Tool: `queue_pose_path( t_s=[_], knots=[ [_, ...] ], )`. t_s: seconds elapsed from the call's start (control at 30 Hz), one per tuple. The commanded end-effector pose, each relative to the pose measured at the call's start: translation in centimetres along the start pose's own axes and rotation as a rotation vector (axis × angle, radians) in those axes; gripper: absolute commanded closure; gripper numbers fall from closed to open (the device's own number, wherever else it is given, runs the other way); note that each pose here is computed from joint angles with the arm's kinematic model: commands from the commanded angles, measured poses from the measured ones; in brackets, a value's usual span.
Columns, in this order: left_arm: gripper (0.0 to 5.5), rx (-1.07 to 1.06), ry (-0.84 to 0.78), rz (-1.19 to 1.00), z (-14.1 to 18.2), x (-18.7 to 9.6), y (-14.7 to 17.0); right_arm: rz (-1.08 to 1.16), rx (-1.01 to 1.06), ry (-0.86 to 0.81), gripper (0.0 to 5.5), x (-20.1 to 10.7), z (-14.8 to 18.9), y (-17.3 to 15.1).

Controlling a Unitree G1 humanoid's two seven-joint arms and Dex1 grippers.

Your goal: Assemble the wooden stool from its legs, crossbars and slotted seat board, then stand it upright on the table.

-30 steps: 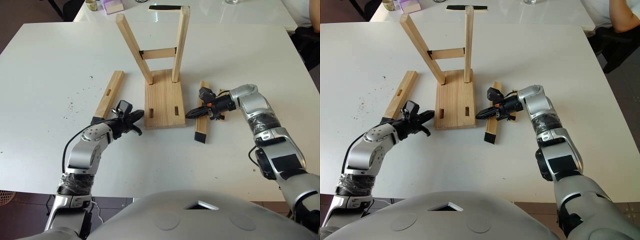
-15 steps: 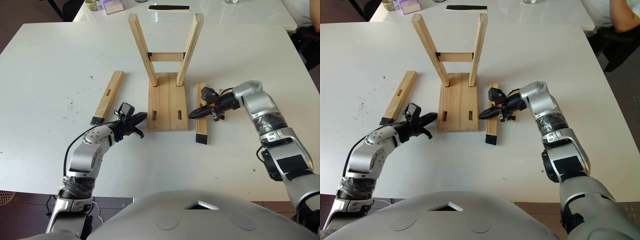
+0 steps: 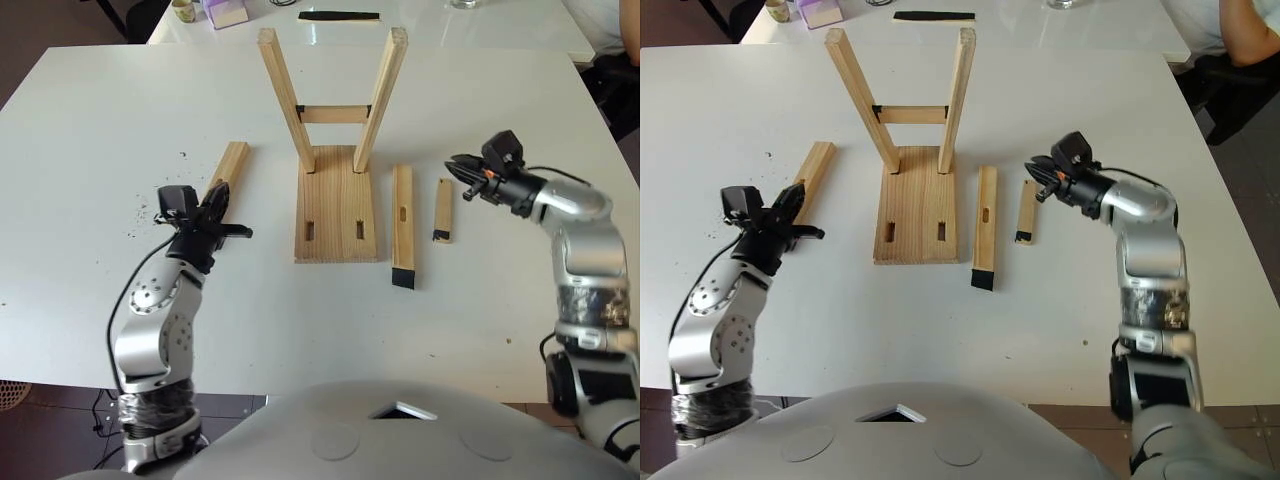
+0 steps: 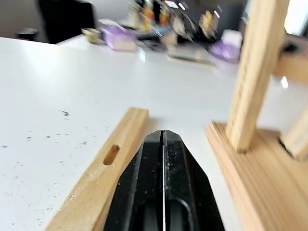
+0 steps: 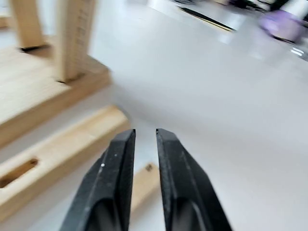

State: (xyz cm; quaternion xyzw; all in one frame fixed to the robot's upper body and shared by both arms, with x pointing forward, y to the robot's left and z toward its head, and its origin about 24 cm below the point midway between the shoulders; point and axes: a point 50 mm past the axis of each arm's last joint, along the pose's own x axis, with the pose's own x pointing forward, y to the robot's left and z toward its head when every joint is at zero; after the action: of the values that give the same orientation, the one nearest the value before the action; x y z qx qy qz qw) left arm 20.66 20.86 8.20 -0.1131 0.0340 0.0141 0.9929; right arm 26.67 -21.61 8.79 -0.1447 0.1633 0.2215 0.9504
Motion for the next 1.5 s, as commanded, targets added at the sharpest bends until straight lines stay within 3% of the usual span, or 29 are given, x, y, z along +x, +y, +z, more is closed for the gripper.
queue_pose_path(
  t_s=[0.03, 0.37, 0.7, 0.9, 1.33, 1.43, 1.5],
  knots=[
    [5.5, -0.045, -0.054, 0.105, 0.3, 0.3, 0.1, -0.139, 0.104, 0.068, 3.88, -1.1, -1.5, 2.3],
    [5.5, -0.025, -0.045, 0.107, 0.7, 1.0, 0.8, -0.17, 0.398, 0.203, 2.42, -1.5, -2.4, 6.2],
    [5.5, -0.021, -0.039, 0.099, 0.2, 1.3, 0.5, -0.127, 0.359, 0.31, 2.42, -0.8, -3.0, 7.0],
    [5.5, -0.023, -0.04, 0.096, -0.1, 1.2, 0.1, -0.129, 0.323, 0.399, 2.42, -1.9, -4.1, 6.8],
    [5.5, -0.031, -0.059, 0.094, 0.7, 1.0, 0.0, -0.277, 0.397, 0.436, 4.19, -4.3, -4.3, 5.3],
    [5.5, -0.054, -0.088, 0.07, 1.6, 1.2, -0.5, -0.369, 0.427, 0.332, 4.19, -3.3, -2.6, 3.5],
    [5.5, -0.09, -0.132, 0.028, 2.9, 1.7, -1.1, -0.472, 0.509, 0.143, 4.19, -1.9, 0.3, 1.0]
  ],
)
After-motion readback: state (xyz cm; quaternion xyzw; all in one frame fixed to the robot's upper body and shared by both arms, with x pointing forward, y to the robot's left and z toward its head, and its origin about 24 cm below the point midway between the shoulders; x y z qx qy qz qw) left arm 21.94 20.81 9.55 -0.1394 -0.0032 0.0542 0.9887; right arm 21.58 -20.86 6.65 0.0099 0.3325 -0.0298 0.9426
